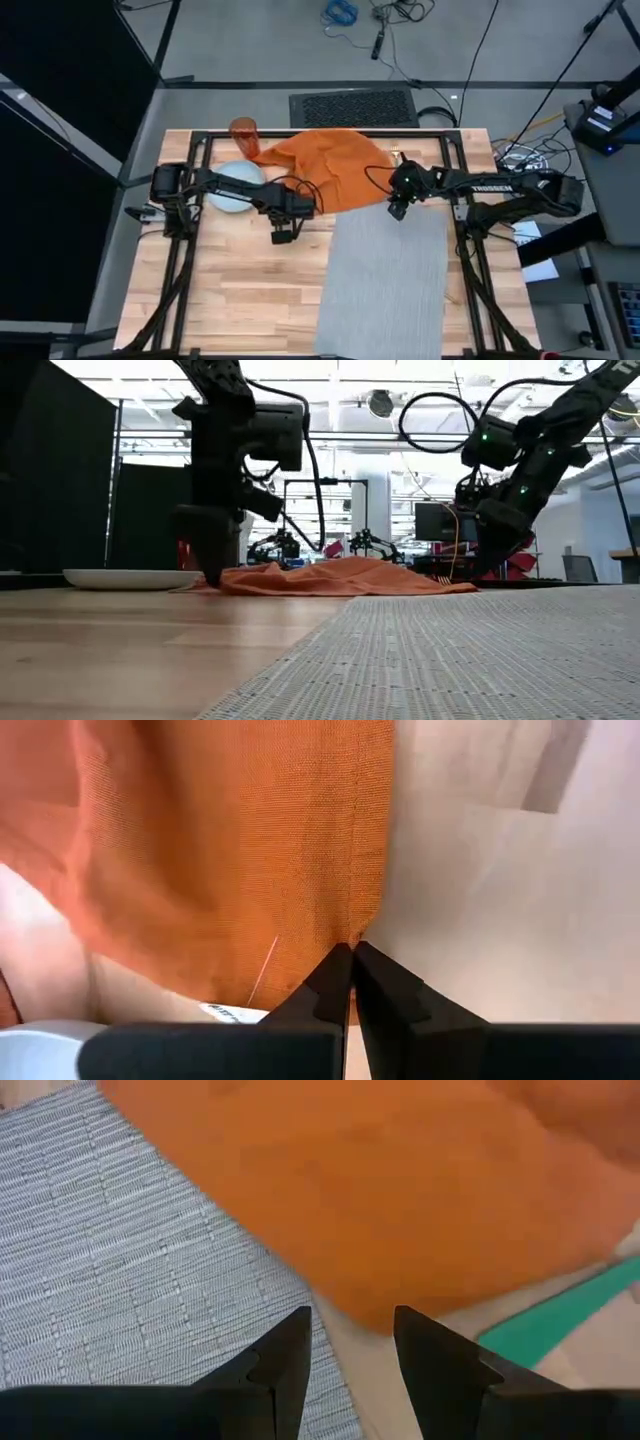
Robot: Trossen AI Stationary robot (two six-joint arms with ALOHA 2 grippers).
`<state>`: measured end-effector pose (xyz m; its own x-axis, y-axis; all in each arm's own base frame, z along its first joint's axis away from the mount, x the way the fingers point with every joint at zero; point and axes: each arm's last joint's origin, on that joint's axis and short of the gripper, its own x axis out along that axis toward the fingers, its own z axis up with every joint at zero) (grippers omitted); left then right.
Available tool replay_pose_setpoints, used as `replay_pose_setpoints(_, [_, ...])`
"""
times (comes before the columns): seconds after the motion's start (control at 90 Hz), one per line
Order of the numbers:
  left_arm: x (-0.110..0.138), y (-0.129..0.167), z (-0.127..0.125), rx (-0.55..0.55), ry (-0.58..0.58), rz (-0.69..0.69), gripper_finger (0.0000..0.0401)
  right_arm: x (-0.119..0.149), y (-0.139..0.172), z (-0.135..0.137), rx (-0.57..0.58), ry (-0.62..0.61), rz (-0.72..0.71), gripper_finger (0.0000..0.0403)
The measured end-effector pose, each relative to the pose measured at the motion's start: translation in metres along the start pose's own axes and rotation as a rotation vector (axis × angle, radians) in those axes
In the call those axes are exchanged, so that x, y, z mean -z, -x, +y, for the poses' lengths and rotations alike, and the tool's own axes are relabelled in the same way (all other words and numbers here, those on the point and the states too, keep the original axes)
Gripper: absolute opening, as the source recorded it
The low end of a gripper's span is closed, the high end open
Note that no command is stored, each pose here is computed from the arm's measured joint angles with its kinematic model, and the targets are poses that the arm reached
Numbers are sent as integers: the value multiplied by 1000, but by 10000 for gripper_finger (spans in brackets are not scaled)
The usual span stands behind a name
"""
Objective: Set table place
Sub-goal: Fold the orange napkin
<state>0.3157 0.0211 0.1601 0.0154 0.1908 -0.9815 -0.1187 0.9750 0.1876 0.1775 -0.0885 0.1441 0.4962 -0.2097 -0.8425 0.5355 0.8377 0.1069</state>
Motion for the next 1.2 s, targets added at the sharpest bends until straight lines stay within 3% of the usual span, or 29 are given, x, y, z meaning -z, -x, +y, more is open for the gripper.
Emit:
replay_pose_setpoints(0.611, [2, 11, -8, 7, -18, -40, 0, -6, -43, -16, -34, -31, 3, 129])
replay_pose_setpoints(0.722, [2, 11, -8, 7, -19, -40, 0, -7, -45, -16, -27, -30, -5, 99])
replay_pose_setpoints(0.889, [2, 11, -8, 7, -22, -40, 0, -8, -42, -16, -24, -1, -25, 13])
replay_pose_setpoints(1.2, [4, 12, -12, 6, -38, -27, 0, -9, -34, -9, -18, 38, -45, 1])
